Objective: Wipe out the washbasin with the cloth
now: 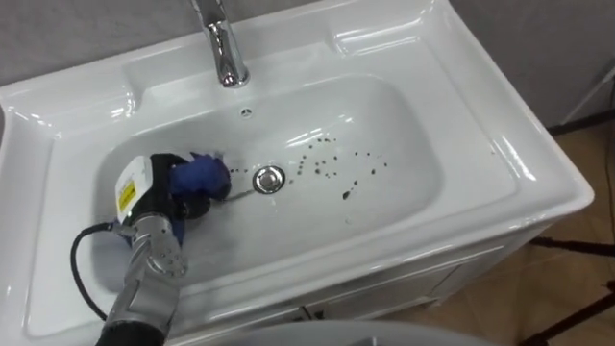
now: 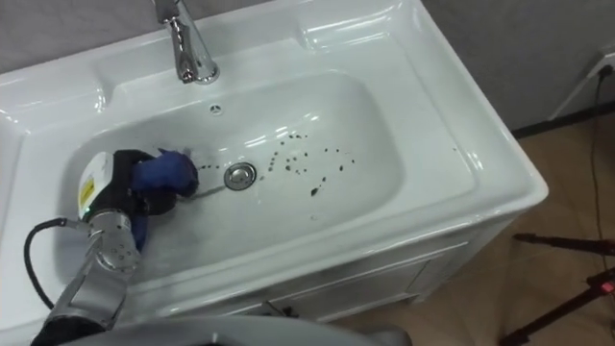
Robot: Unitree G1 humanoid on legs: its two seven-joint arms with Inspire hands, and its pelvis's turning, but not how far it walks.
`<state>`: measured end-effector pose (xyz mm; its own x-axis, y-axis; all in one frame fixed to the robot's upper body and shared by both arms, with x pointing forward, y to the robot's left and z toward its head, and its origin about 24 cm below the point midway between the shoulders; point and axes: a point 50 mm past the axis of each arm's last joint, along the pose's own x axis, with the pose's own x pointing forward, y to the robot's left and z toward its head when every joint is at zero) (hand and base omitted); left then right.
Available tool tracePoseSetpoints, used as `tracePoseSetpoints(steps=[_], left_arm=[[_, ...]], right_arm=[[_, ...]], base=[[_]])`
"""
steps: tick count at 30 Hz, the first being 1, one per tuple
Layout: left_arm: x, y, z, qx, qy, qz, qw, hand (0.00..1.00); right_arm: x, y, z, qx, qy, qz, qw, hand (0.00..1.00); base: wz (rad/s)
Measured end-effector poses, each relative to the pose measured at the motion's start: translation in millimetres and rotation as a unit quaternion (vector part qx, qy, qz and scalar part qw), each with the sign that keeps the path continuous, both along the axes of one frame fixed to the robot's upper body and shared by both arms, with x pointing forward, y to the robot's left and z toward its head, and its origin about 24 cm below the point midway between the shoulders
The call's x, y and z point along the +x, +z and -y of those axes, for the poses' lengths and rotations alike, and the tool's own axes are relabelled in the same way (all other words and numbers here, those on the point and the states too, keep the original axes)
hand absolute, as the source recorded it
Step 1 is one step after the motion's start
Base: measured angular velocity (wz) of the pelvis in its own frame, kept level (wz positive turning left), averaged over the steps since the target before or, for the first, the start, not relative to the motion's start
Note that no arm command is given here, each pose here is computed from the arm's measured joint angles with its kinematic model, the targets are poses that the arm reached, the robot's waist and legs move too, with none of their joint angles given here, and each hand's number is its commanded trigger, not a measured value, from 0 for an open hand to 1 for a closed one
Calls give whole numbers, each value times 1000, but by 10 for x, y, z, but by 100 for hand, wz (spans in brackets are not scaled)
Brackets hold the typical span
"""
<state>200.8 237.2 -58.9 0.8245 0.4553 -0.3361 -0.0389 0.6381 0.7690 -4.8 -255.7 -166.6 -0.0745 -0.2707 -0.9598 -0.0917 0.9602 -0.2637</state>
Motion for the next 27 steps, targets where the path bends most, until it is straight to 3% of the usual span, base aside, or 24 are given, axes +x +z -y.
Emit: tracePoseSetpoints(steps=[8,27], left_arm=[[38,43,-121,7,30,2,1000,100],[145,-121,-160,4,48,-55,997,100]], right_arm=[[-43,9,26,-8,-12,-11,1000,0],[-196,27,56,-32,-23,-20,999,0]], base=[[-2],[-6]])
